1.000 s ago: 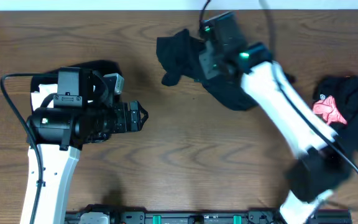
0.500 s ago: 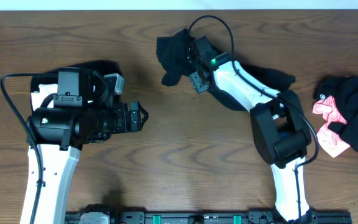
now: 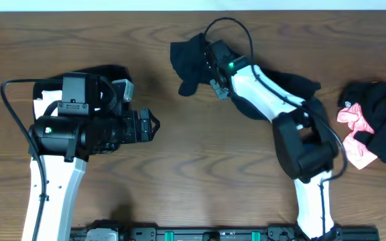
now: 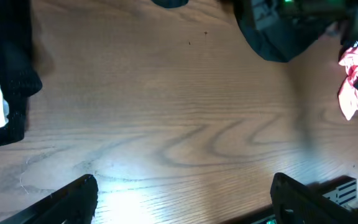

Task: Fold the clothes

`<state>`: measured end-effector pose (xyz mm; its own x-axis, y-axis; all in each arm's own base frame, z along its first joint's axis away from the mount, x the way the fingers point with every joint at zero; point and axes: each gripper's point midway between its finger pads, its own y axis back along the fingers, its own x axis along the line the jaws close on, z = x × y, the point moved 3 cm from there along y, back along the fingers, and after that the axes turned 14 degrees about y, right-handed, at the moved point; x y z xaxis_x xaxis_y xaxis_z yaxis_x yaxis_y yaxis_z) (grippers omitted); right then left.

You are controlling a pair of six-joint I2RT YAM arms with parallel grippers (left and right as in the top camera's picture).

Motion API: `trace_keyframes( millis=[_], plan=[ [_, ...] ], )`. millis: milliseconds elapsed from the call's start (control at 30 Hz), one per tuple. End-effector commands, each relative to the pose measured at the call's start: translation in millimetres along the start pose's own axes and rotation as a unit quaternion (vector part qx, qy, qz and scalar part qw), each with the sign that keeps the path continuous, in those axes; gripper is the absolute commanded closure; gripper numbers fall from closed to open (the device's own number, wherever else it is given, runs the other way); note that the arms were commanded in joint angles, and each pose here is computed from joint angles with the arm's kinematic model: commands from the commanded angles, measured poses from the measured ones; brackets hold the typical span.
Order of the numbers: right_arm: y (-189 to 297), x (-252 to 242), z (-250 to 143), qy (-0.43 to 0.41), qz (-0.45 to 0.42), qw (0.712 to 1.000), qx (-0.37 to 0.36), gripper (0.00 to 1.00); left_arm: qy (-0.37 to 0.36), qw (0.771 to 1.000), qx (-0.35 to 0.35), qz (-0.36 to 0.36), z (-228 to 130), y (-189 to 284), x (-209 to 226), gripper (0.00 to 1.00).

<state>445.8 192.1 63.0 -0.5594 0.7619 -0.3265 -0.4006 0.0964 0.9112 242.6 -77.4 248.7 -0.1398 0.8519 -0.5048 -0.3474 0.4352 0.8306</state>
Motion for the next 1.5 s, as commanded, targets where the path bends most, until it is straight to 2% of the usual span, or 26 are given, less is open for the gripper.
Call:
trace_keyframes(
  millis=[0, 133, 300, 633, 700, 767, 833, 933, 1067, 1200, 1300, 1467],
  plan=[
    [84.7, -24.8, 19.5, -0.004, -0.015, 0.997, -0.08, 0.97, -0.007, 1.0, 0.003, -0.007, -0.2, -0.1, -3.2, 0.11],
    [158.5, -45.1, 15.6, 0.022, -0.029, 0.99, -0.136, 0.94, -0.007, 1.0, 0.003, -0.007, -0.2, 0.0, -3.3, 0.11],
    [215.0, -59.1, 10.9, 0.022, -0.045, 0.98, -0.192, 0.9, -0.009, 1.0, 0.0, -0.009, 1.3, -0.1, -3.9, 0.11],
    [225.6, -59.1, 2.2, 0.029, -0.041, 0.98, -0.191, 0.89, -0.009, 1.0, -0.002, -0.009, 1.9, -0.1, -4.2, 0.11],
    [224.2, -58.1, -0.6, 0.017, -0.037, 0.982, -0.184, 0.83, -0.009, 1.0, -0.001, -0.01, 1.8, -0.1, -4.4, 0.11],
    [221.5, -61.2, -5.4, -0.031, -0.031, 0.984, -0.174, 0.71, -0.013, 1.0, 0.0, -0.012, 1.1, -0.6, -6.2, 0.11],
    [213.6, -69.1, -17.1, -0.146, -0.016, 0.978, -0.15, 0.59, -0.022, 1.0, 0.002, -0.015, 0.4, -2.9, -10.5, 0.11],
    [197.6, -69.1, -31.1, -0.213, 0.018, 0.971, -0.109, 0.53, -0.034, 0.999, 0.007, -0.017, -1.9, -6.6, -15.7, 0.13],
    [157.7, -45.8, -42.8, -0.201, 0.085, 0.975, -0.04, 0.44, -0.04, 0.999, 0.006, -0.02, -1.8, -7.5, -18.5, 0.13],
    [111.1, -7.2, -54.5, -0.12, 0.135, 0.983, 0.022, 0.37, -0.042, 0.999, 0.001, -0.023, 0.6, -7.6, -19.6, 0.13],
    [80.5, 18.2, -59.4, -0.043, 0.13, 0.99, 0.04, 0.35, -0.043, 0.999, -0.001, -0.02, 1.5, -7.8, -18.8, 0.12],
    [49.5, 42.5, -67.9, -0.01, 0.1, 0.994, 0.048, 0.34, -0.043, 0.999, 0.0, -0.019, 1.2, -7.8, -18.8, 0.12]
  ],
)
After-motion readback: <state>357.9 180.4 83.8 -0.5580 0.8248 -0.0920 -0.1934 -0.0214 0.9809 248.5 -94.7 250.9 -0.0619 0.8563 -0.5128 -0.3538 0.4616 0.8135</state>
